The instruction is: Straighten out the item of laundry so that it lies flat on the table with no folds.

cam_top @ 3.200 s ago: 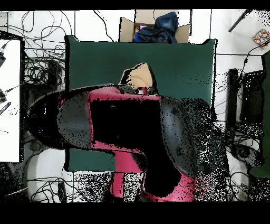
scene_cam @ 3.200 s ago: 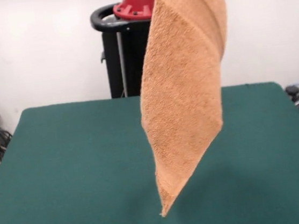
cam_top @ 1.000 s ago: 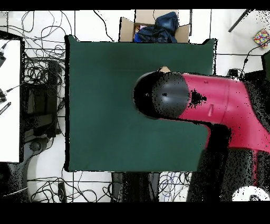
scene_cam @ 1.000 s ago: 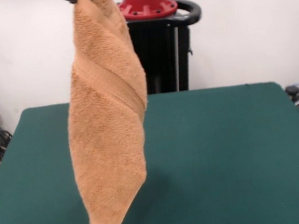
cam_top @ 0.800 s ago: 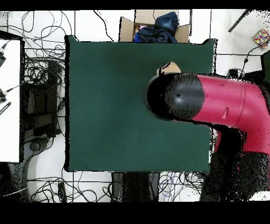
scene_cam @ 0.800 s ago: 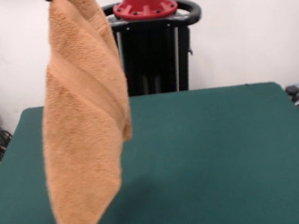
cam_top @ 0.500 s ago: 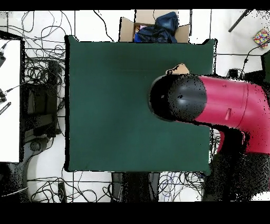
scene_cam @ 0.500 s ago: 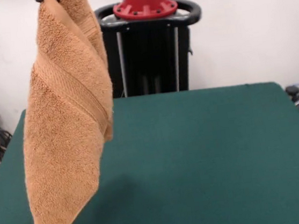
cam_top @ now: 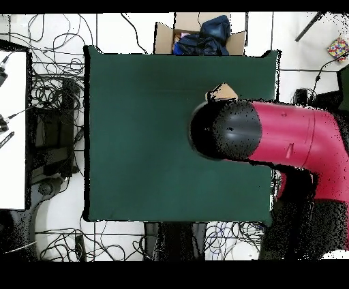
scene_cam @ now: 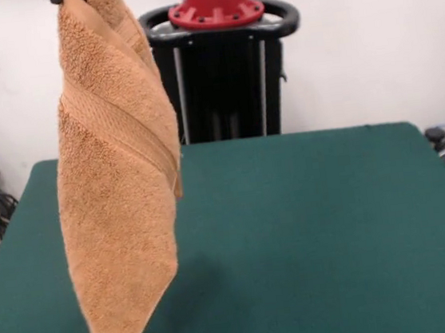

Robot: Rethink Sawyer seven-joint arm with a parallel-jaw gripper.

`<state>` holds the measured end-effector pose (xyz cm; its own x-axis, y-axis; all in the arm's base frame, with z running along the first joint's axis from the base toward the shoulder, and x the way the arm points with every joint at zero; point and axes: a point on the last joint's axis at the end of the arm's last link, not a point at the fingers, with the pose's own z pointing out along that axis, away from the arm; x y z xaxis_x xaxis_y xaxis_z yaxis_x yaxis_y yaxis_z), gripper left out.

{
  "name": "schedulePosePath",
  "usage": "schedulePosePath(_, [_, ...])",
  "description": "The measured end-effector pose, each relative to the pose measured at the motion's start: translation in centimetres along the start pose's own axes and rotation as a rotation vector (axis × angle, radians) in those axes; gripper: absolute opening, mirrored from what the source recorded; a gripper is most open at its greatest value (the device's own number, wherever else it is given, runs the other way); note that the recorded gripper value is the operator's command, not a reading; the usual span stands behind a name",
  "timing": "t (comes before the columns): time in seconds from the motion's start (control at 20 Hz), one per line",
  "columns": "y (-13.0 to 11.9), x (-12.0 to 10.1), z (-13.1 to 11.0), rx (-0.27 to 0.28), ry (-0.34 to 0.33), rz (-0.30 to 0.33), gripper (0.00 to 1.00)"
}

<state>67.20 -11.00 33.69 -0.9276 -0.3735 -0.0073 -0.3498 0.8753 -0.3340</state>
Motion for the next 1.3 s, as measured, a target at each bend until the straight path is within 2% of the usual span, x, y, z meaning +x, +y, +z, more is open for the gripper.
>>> schedulePosePath(0.3, [0.4,0.1,0.0,0.027,-0.041,-0.013,0.00])
schedulePosePath(0.5, [1.1,0.3,0.1,0.058,-0.060,-0.042,0.00])
schedulePosePath(0.75, [3.2,0.6,0.5,0.093,-0.081,-0.103,0.00])
schedulePosePath(1.3, [6.7,1.6,2.5,0.096,-0.083,-0.181,0.00])
